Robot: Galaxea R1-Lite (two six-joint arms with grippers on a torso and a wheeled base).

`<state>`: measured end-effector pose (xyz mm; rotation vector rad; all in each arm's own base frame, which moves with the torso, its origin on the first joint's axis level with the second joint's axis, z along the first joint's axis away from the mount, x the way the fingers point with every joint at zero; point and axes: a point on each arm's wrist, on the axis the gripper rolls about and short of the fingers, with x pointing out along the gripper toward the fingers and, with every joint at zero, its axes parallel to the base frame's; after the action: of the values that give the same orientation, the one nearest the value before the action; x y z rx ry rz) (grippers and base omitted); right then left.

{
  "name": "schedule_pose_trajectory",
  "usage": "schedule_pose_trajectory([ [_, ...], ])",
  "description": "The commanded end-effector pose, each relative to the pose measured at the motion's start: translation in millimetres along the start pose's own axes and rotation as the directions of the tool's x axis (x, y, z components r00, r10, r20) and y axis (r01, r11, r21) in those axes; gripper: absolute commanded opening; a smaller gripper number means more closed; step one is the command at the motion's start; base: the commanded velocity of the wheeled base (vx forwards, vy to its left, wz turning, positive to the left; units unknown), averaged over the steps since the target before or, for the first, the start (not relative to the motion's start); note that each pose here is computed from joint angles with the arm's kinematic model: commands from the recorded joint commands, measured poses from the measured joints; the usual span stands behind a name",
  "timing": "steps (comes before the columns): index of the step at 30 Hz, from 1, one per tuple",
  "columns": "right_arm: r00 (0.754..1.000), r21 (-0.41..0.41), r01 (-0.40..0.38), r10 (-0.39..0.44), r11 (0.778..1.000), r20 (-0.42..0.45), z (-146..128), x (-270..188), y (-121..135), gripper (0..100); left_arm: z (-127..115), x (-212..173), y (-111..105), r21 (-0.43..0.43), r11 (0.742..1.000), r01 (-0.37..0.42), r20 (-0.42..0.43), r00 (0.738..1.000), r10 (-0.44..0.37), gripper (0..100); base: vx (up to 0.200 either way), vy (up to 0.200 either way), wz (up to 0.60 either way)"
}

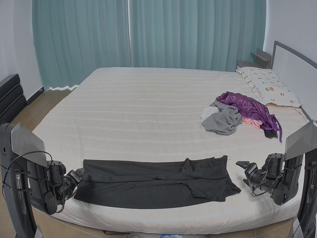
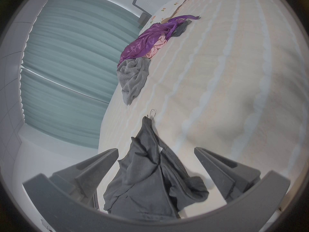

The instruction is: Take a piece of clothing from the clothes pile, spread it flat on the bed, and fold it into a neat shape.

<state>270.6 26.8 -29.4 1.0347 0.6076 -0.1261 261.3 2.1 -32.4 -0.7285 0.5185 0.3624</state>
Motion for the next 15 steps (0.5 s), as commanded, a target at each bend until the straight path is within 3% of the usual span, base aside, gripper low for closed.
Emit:
schedule_pose_trajectory([
  [1,1.000,-0.004,0.009,-0.009,1.000,-0.006,-2,4,-4,100,6,-5,-6,-0.015,0.999,0.045,0.008,0.999,-0.044,100,0.000,0.000,0.00],
  [5,1.000,-0.007,0.010,-0.011,1.000,-0.010,-3,5,-5,100,10,-9,-11,-0.008,0.994,0.108,-0.019,0.994,-0.108,100,0.000,0.000,0.00],
  [8,1.000,-0.011,0.011,-0.012,1.000,-0.015,-5,5,-5,100,12,1,-15,0.048,0.983,0.178,-0.057,0.983,-0.175,100,0.000,0.000,0.00],
  [9,1.000,-0.011,0.011,-0.012,1.000,-0.015,-5,5,-5,100,12,1,-15,0.048,0.983,0.178,-0.057,0.983,-0.175,100,0.000,0.000,0.00],
  [12,1.000,-0.014,0.012,-0.013,1.000,-0.016,-6,5,-4,100,9,28,-11,0.179,0.965,0.192,-0.119,0.978,-0.172,100,0.000,0.000,0.00],
  [15,1.000,-0.015,0.014,-0.014,1.000,-0.017,-6,5,-5,100,10,46,-13,0.246,0.954,0.174,-0.143,0.980,-0.141,100,0.000,0.000,0.00],
])
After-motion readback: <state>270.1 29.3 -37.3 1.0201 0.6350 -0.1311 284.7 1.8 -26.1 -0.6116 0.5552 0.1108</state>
